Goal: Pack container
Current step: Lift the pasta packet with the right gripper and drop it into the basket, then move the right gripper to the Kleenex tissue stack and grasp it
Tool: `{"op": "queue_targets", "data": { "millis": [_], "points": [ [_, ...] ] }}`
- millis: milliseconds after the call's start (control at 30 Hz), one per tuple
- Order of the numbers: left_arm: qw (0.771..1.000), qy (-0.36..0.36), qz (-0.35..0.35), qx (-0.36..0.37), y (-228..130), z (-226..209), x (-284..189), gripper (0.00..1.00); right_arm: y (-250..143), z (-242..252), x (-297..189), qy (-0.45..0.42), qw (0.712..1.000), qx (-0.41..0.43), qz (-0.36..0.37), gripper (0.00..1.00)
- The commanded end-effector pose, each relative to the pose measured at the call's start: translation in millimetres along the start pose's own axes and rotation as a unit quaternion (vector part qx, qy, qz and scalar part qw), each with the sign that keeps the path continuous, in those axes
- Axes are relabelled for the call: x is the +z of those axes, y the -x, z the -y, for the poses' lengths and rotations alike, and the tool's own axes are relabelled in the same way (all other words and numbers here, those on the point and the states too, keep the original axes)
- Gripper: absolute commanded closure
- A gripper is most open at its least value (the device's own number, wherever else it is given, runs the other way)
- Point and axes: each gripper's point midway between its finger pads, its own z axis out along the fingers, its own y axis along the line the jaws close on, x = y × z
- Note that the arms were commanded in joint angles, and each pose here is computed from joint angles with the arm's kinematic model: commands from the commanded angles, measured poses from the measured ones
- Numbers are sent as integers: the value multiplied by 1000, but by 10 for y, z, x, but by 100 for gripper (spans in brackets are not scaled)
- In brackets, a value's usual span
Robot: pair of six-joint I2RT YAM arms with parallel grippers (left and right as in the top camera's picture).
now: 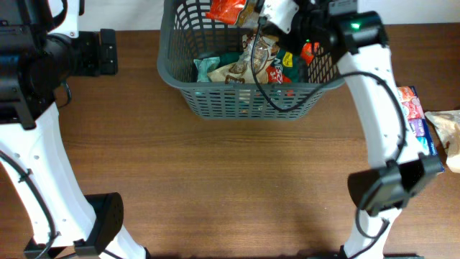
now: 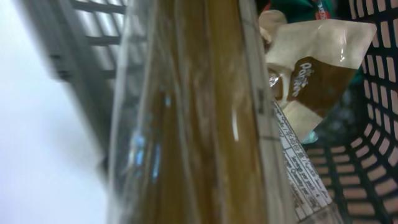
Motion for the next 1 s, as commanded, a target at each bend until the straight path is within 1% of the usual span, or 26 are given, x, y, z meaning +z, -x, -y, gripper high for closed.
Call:
{"op": "queue_targets", "data": {
  "millis": [0, 133, 233, 267, 300, 333, 367, 400, 467, 567, 633, 700, 733, 767, 833, 867, 900, 967],
  "points": [
    [1000, 4, 0, -8, -4, -23, -13, 1, 163, -64, 52, 25, 999, 9, 41, 96],
    [1000, 4, 0, -8, -4, -23, -13, 1, -40, -223, 271, 63, 997, 31, 17, 96],
    [1000, 4, 1, -8, -3, -23, -13, 1, -148, -301, 387, 80, 996, 41, 5, 92],
    [1000, 4, 0, -8, -4, -23, -13, 1, -162, -311, 393, 82, 996, 43, 3, 88],
    [1000, 4, 1, -8, -3, -23, -13, 1, -178, -322, 406, 85, 995, 50, 0, 76],
    [1000, 4, 0, -8, -4, -23, -13, 1, -177, -320, 406, 84, 995, 61, -1, 66],
    [1000, 4, 1, -8, -3, -24, -13, 1, -178, -316, 407, 84, 994, 65, -1, 61],
    [1000, 4, 1, -8, -3, -23, -13, 1, -182, -314, 407, 83, 994, 73, -3, 54],
    [1000, 4, 0, -8, -4, -23, -13, 1, -184, -299, 407, 79, 992, 100, -7, 48],
    [1000, 4, 1, -8, -3, -23, -13, 1, -156, -238, 337, 63, 986, 155, -13, 47],
    [1000, 4, 1, -8, -3, -23, -13, 1, -27, -111, 123, 31, 979, 202, -12, 47],
    [1000, 4, 1, -8, -3, -23, -13, 1, 172, 6, -225, -3, 974, 227, 0, 48],
    [1000, 4, 1, -8, -3, -23, -13, 1, 263, 61, -434, -24, 972, 233, 4, 48],
    [1000, 4, 1, -8, -3, -23, -13, 1, 338, 157, -732, -63, 968, 243, 4, 49],
    [1000, 4, 1, -8, -3, -23, -13, 1, 331, 362, -1333, -161, 946, 282, -10, 50],
    [1000, 4, 0, -8, -4, -23, -13, 1, 260, 436, -1704, -216, 926, 307, -21, 50],
    [1000, 4, 1, -8, -3, -23, -13, 1, 165, 463, -1996, -254, 910, 327, -32, 50],
    [1000, 4, 1, -8, -3, -24, -13, 1, -12, 460, -2318, -293, 887, 354, -53, 49]
  ]
}}
